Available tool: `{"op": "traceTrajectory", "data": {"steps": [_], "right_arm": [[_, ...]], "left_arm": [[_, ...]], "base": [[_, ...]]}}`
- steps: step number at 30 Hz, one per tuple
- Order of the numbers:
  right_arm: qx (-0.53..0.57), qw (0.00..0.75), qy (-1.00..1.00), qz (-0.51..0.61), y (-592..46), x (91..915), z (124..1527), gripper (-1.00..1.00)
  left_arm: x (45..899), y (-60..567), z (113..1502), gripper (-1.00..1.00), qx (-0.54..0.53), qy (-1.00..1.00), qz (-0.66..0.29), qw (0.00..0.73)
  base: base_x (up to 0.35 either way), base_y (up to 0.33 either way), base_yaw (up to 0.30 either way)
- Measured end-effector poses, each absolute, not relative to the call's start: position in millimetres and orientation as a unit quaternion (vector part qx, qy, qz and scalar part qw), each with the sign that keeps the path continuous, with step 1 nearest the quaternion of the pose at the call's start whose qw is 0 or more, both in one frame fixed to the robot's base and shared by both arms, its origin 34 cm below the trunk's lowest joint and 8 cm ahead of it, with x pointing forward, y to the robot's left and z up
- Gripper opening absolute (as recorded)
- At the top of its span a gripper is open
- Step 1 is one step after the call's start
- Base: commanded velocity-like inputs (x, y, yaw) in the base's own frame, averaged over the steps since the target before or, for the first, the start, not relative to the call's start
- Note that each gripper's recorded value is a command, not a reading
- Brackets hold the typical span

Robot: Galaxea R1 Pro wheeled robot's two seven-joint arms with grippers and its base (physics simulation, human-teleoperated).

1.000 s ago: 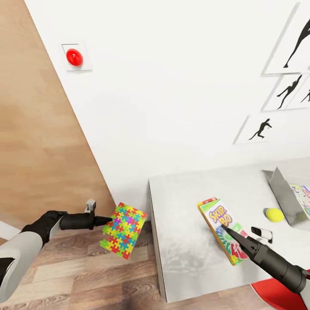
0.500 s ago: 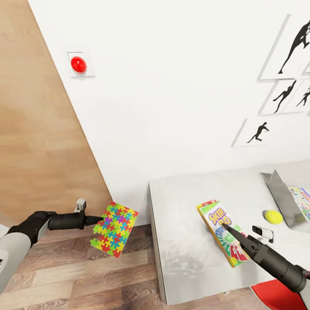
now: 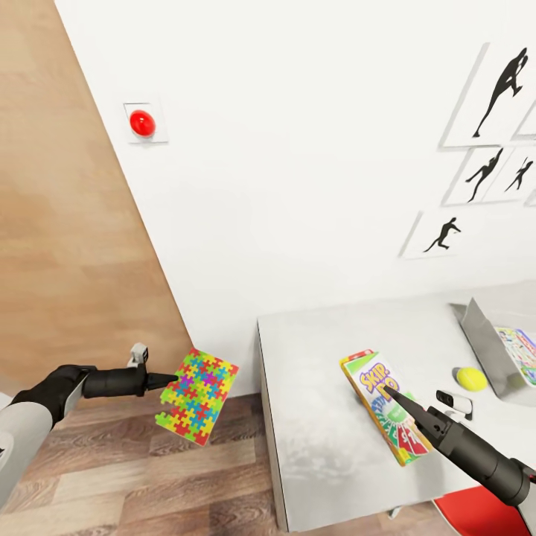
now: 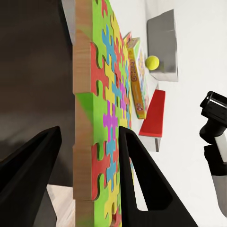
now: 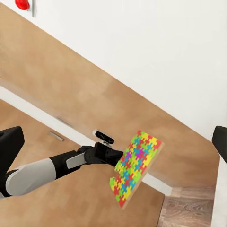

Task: Put all the toys in the child's room - the three board games (two on the bed and one on the table), the two jigsaw puzzles on the table, and the tennis ball on the table - inside the toy box on the table in the child's room.

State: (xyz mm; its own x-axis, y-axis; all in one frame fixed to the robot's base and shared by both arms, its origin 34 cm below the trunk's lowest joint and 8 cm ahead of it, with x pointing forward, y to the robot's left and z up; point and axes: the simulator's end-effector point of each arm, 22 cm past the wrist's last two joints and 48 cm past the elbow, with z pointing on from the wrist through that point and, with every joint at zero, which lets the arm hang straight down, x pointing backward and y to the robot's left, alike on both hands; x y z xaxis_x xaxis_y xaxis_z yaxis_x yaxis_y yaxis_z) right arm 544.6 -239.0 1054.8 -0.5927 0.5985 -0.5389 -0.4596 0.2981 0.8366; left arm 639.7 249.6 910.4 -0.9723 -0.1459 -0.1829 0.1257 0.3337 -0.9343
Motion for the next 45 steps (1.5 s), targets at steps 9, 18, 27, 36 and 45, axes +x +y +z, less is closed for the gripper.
{"op": "traceTrajectory", "data": {"steps": [9, 18, 27, 36, 45], "right_arm": [[0.048, 0.454, 0.666, 0.590, -239.4, 543.9, 1061.5, 1.00], [0.043, 0.459, 0.663, 0.590, -239.9, 543.2, 1068.3, 1.00], [0.038, 0.464, 0.659, 0.590, -240.3, 542.2, 1074.7, 1.00], [0.033, 0.470, 0.656, 0.590, -240.1, 541.0, 1081.5, 1.00], [0.029, 0.475, 0.652, 0.591, -240.6, 539.7, 1088.6, 1.00]], "left_arm": [[640.8, 249.3, 918.1, -1.00, -0.002, 0.807, -0.577, 0.123], [641.8, 248.1, 925.9, -1.00, 0.004, 0.806, -0.578, 0.129], [642.8, 247.5, 933.8, -1.00, 0.009, 0.805, -0.578, 0.135], [644.0, 249.1, 942.0, -1.00, 0.013, 0.805, -0.576, 0.142], [645.4, 248.5, 950.7, -1.00, 0.019, 0.803, -0.577, 0.149]], "base": [[0.000, 0.000, 0.000], [0.000, 0.000, 0.000], [0.000, 0.000, 0.000], [0.000, 0.000, 0.000], [0.000, 0.000, 0.000]]}}
